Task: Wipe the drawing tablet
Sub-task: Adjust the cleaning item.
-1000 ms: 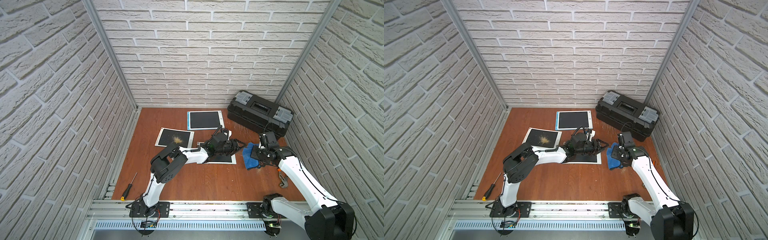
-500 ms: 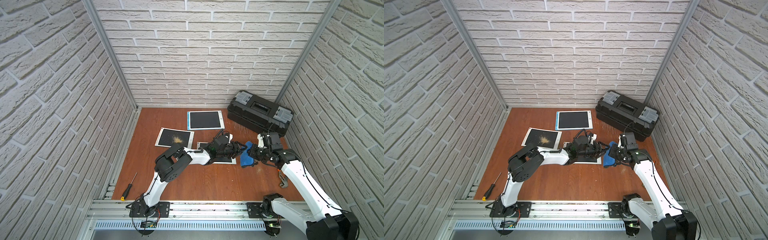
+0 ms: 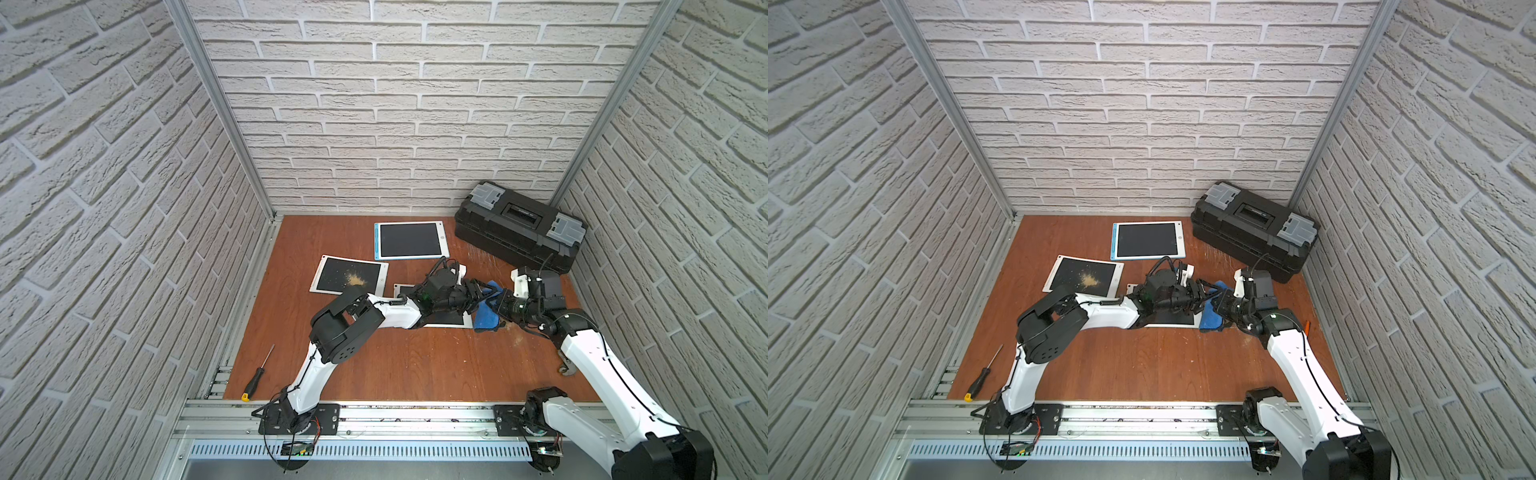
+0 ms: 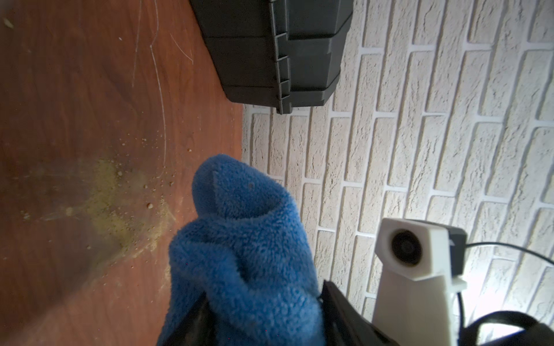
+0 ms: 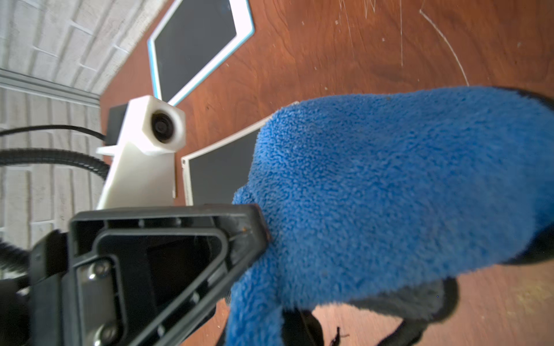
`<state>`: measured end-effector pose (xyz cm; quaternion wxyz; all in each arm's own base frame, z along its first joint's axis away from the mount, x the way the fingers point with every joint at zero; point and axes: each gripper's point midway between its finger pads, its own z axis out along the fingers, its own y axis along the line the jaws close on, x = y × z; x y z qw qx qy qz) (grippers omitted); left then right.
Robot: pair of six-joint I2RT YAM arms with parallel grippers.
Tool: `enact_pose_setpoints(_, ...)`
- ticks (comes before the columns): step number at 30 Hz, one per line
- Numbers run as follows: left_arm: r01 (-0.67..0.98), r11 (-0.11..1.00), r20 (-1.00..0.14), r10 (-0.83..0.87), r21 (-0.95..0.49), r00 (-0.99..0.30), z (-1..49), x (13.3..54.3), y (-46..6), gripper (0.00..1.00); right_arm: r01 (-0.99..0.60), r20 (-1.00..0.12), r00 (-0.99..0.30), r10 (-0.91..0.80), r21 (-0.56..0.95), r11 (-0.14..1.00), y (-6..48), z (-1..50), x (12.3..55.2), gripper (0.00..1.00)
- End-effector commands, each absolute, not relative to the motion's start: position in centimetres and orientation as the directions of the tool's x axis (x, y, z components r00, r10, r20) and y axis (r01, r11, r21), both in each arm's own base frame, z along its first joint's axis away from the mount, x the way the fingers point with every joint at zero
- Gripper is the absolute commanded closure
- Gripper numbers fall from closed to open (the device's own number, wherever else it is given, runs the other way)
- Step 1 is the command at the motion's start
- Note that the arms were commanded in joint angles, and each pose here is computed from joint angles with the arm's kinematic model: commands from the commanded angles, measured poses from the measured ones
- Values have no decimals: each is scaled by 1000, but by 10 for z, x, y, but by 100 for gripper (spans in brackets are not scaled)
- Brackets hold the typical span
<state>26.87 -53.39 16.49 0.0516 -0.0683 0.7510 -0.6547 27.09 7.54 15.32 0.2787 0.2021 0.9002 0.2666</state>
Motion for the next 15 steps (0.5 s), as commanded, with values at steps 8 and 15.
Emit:
enact_pose_setpoints(8,49,-193,-35,-73,-980,-997,241,239,-539,48,100,-397,-760,515,711,696,89,175,290,96)
enact_pose_setpoints(15,94,-160,-85,-65,-983,-994,239,228,-528,100,118,-394,-762,514,697,708,75,184,292,82)
